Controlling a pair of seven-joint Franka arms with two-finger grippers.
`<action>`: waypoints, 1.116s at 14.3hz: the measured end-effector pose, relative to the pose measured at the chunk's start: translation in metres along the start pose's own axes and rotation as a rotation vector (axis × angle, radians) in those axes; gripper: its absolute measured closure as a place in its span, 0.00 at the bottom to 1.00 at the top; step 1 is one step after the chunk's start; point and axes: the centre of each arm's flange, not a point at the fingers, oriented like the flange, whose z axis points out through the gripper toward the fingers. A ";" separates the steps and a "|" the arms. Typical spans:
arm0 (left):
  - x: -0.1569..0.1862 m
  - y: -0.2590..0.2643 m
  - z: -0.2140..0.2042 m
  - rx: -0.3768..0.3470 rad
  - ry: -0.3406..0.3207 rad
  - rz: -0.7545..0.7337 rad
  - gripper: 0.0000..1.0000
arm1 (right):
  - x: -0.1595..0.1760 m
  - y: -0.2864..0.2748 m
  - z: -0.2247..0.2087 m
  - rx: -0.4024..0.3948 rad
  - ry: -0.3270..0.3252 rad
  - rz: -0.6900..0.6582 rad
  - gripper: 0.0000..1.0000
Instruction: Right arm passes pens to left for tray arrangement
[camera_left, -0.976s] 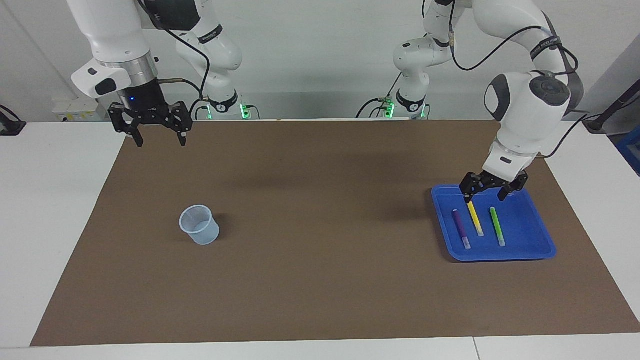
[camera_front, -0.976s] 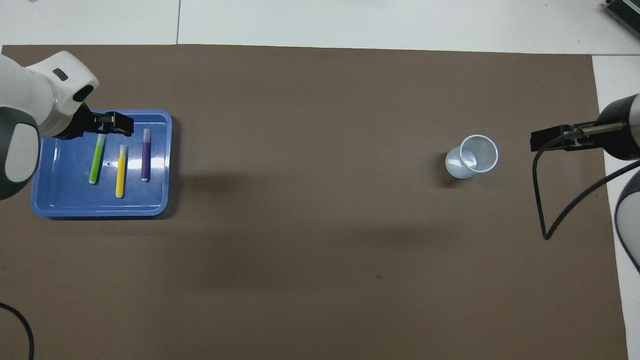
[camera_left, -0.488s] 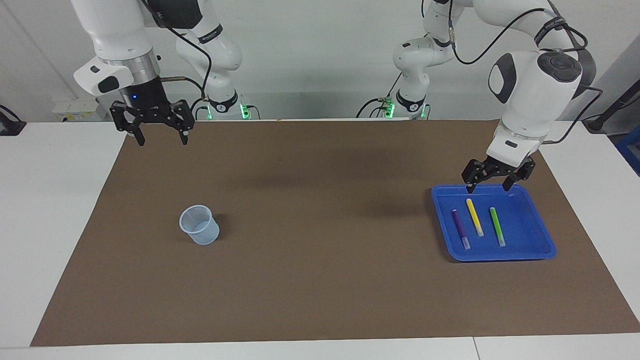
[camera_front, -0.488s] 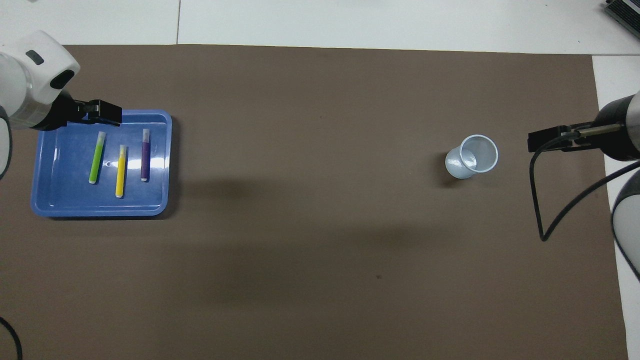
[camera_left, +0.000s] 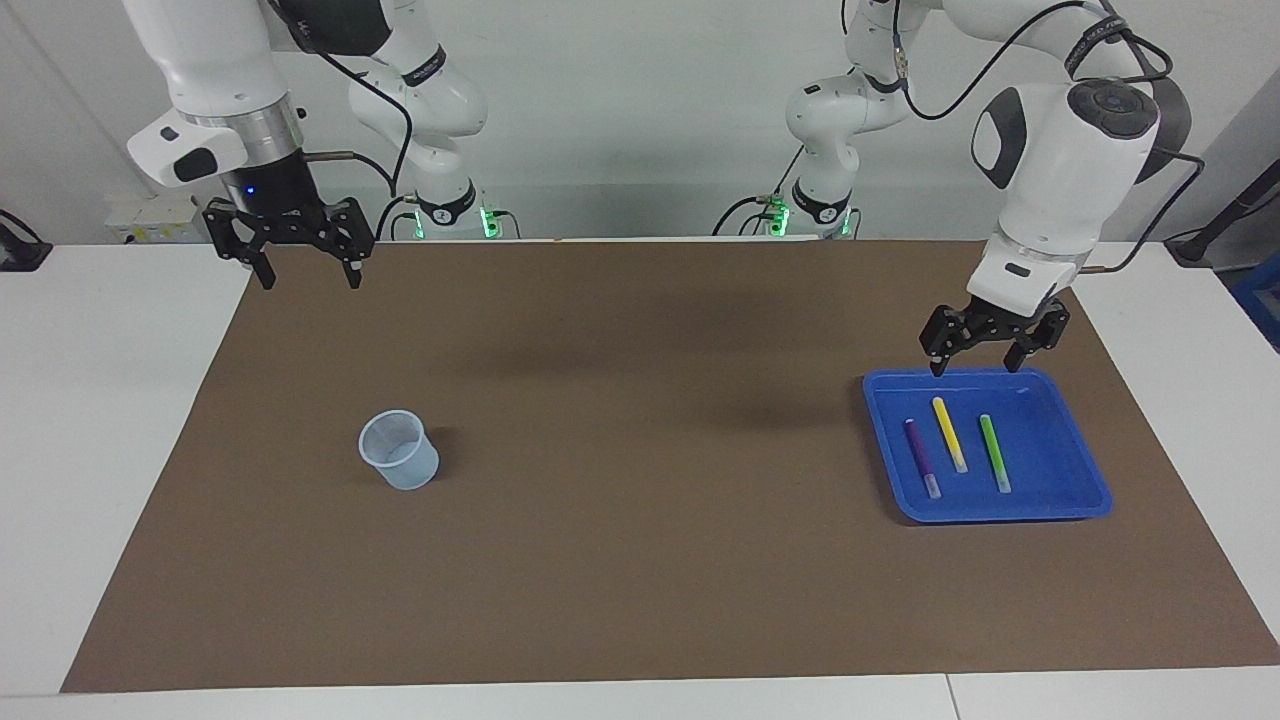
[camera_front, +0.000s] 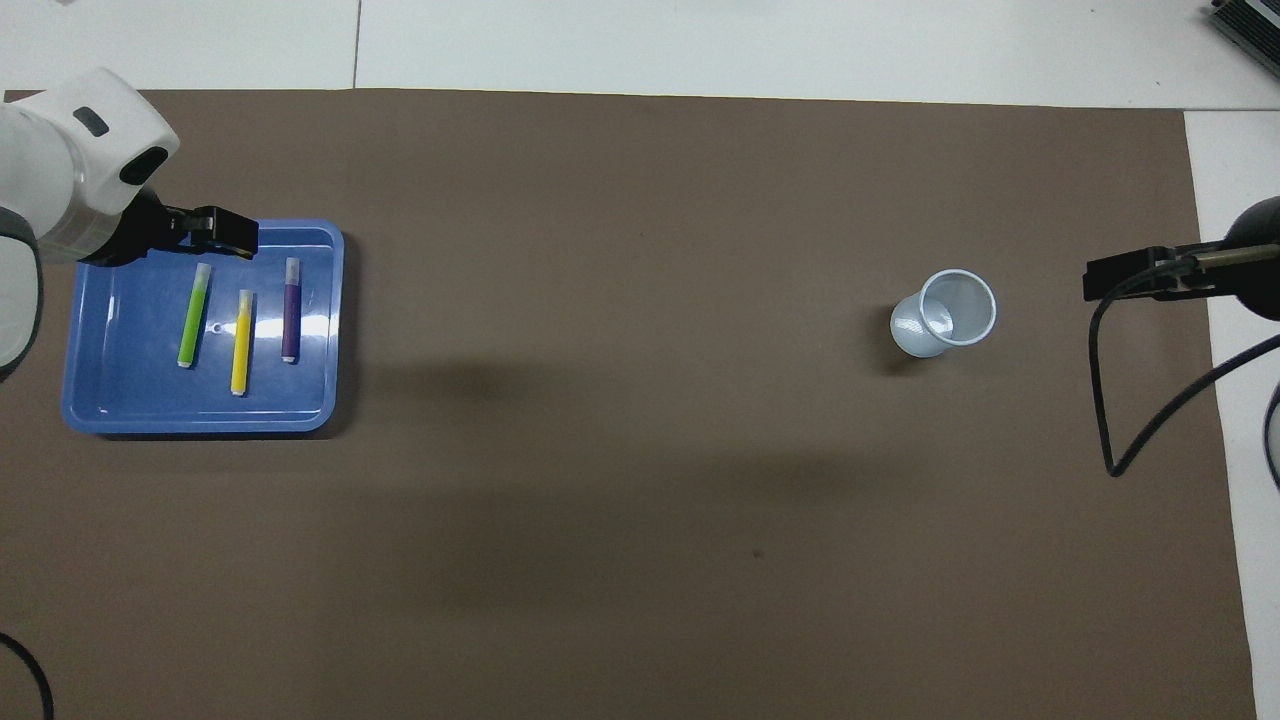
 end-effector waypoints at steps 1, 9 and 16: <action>0.000 -0.002 0.000 0.001 0.000 -0.003 0.00 | 0.000 0.003 0.000 0.000 0.000 0.004 0.00; 0.000 -0.006 0.000 0.003 -0.001 -0.010 0.00 | -0.002 0.009 0.001 0.001 -0.008 0.015 0.00; -0.005 -0.022 -0.024 0.029 0.037 -0.040 0.00 | -0.009 0.009 0.003 0.000 -0.022 0.014 0.00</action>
